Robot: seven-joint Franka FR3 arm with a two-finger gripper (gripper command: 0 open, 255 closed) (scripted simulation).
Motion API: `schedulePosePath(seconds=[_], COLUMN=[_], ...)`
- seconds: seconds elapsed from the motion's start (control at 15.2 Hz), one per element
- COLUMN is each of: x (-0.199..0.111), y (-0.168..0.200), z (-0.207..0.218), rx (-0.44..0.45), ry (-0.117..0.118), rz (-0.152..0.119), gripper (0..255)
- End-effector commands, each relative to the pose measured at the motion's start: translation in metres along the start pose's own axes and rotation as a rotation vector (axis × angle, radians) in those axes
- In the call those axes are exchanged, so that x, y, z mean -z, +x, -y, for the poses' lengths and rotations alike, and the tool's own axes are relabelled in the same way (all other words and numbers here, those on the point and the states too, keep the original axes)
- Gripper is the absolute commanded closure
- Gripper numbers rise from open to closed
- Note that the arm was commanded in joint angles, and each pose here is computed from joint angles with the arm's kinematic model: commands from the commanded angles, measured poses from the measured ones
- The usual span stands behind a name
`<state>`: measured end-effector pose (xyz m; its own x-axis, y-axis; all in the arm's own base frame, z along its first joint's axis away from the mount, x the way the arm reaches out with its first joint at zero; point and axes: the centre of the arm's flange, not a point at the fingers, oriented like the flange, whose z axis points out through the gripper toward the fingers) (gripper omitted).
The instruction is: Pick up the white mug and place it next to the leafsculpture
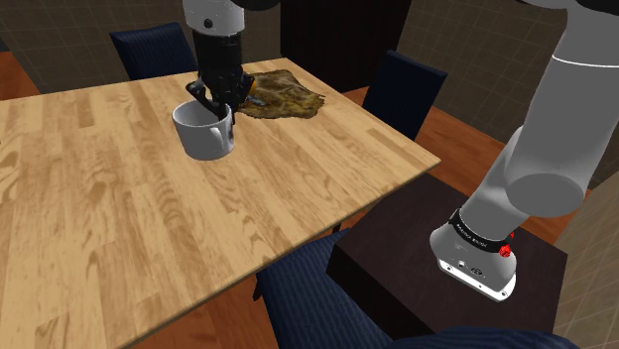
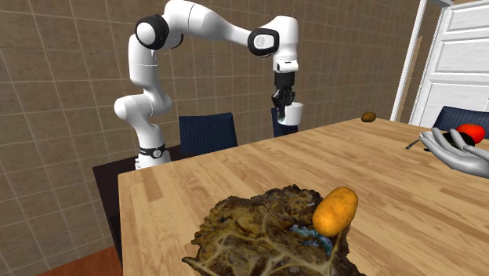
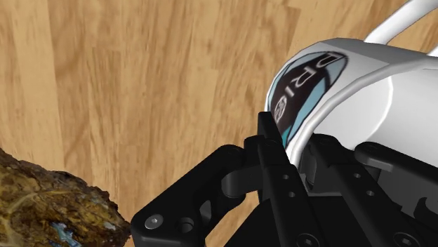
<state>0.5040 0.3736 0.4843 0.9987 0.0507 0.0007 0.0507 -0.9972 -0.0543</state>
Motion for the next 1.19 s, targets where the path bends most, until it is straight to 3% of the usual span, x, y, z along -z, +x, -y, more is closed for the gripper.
schedulePosePath(seconds=[0.0,0.79,1.12], x=[0.003,0.010,-0.016], y=[0.016,0.143,0.143], z=[-0.013,-0.109,-0.111], rx=[0.000,0.000,0.000], ry=[0.000,0.000,0.000], rz=[0.000,0.000,0.000], gripper=[255,255,255])
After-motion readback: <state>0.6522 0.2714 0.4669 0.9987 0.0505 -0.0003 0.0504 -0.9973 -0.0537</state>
